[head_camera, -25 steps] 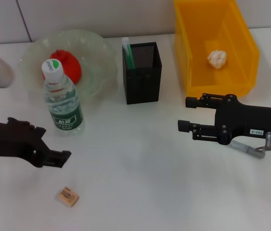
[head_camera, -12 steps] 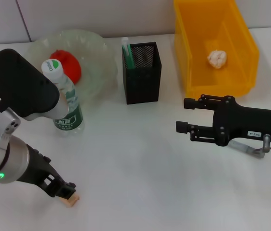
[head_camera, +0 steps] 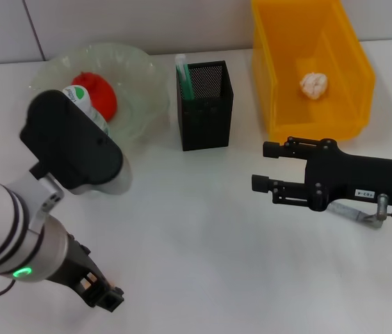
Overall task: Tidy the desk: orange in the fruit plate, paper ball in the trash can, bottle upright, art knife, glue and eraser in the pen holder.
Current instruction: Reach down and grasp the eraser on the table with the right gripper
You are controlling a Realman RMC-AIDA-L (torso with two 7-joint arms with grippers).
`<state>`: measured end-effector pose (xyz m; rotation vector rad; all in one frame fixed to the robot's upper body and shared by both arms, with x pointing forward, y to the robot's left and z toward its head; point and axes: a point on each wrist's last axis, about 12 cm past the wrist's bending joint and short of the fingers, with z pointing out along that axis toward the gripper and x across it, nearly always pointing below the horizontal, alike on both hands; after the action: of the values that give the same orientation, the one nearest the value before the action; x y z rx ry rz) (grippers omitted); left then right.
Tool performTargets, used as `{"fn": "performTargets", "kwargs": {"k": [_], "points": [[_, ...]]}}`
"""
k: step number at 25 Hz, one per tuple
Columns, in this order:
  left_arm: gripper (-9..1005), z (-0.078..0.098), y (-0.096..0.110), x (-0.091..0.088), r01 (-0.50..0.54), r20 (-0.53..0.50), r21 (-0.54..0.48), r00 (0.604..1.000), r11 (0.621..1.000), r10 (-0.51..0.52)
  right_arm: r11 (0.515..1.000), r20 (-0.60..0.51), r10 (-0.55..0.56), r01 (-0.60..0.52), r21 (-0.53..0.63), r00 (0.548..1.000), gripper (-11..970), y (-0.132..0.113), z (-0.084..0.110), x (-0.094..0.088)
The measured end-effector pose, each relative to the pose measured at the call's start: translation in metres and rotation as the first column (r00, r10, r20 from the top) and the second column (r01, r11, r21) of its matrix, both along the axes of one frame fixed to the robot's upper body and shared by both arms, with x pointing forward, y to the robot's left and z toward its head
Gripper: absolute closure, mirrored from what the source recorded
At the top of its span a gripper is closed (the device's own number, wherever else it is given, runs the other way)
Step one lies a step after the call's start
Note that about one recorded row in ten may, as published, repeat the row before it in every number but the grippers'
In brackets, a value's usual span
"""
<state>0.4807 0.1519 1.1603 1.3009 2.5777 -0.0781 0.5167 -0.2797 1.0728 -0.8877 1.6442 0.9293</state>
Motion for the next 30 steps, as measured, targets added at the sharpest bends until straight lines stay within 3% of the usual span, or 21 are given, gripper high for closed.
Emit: {"fn": "performTargets", "kwargs": {"k": [11,30], "points": [[184,-0.013,-0.006,0.01,0.012,-0.016,0.031,1.0,0.999,-0.012,1.0,-0.009,-0.01,0.01,0.01,1.0,265,-0.001,-0.002,-0.002],[190,-0.026,-0.005,0.01,0.007,-0.021,0.05,1.0,0.999,-0.006,1.0,-0.001,-0.015,0.015,0.007,1.0,265,0.001,-0.002,0.002]]}}
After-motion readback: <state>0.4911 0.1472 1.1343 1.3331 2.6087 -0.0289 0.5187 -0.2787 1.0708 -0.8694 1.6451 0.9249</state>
